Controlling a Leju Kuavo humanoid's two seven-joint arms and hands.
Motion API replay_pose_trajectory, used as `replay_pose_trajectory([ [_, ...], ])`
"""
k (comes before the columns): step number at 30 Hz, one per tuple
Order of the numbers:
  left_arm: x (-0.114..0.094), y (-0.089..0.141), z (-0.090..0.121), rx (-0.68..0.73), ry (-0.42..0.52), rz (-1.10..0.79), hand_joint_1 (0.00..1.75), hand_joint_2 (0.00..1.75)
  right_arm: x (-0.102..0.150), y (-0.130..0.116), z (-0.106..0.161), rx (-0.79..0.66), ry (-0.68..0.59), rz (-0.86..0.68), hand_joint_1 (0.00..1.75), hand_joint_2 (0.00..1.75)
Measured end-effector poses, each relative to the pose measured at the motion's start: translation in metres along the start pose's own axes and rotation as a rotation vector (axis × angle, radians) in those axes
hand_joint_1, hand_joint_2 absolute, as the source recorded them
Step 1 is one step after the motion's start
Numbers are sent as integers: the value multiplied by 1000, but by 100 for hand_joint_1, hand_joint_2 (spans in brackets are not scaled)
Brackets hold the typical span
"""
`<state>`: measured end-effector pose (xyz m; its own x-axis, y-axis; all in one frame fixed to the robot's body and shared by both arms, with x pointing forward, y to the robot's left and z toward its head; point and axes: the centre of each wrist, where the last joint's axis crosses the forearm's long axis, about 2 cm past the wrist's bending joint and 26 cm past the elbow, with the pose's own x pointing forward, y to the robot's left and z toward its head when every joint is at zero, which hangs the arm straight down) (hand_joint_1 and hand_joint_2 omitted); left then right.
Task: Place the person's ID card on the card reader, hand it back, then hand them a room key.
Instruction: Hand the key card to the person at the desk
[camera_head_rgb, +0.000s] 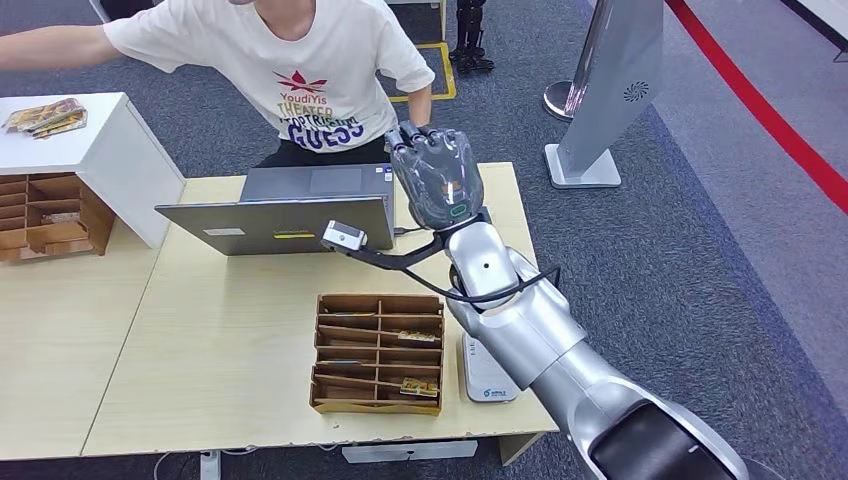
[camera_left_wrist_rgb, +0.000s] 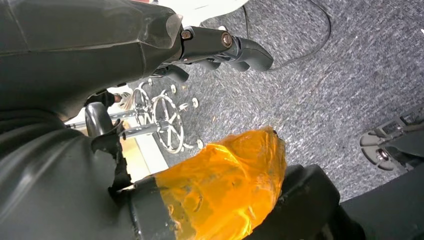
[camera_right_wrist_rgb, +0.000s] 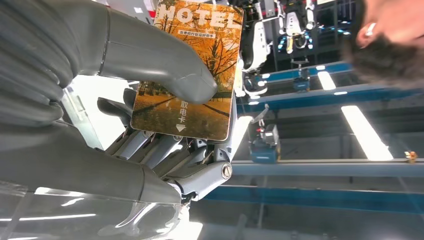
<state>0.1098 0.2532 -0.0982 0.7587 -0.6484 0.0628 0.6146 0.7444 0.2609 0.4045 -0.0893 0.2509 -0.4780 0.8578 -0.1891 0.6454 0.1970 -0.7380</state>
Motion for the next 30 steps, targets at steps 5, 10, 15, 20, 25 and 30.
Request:
replay_pose_trajectory([
  [5,0,-1,0,-5,7,-3,0,0,-7,2,-1,-3,30,9,175,175],
  [10,0,-2,0,-8,7,-7,0,0,-10,3,-1,-3,43,19,175,175],
  [15,2,-4,1,-13,3,-8,0,0,-12,3,0,-2,51,19,175,175],
  [20,4,-6,2,-14,0,-9,0,0,-11,3,0,-2,58,17,175,175],
  [25,4,-6,2,-12,0,-10,0,0,-9,4,1,1,67,7,175,175],
  [30,3,-6,2,-10,0,-12,0,0,-6,5,4,5,69,0,175,175],
])
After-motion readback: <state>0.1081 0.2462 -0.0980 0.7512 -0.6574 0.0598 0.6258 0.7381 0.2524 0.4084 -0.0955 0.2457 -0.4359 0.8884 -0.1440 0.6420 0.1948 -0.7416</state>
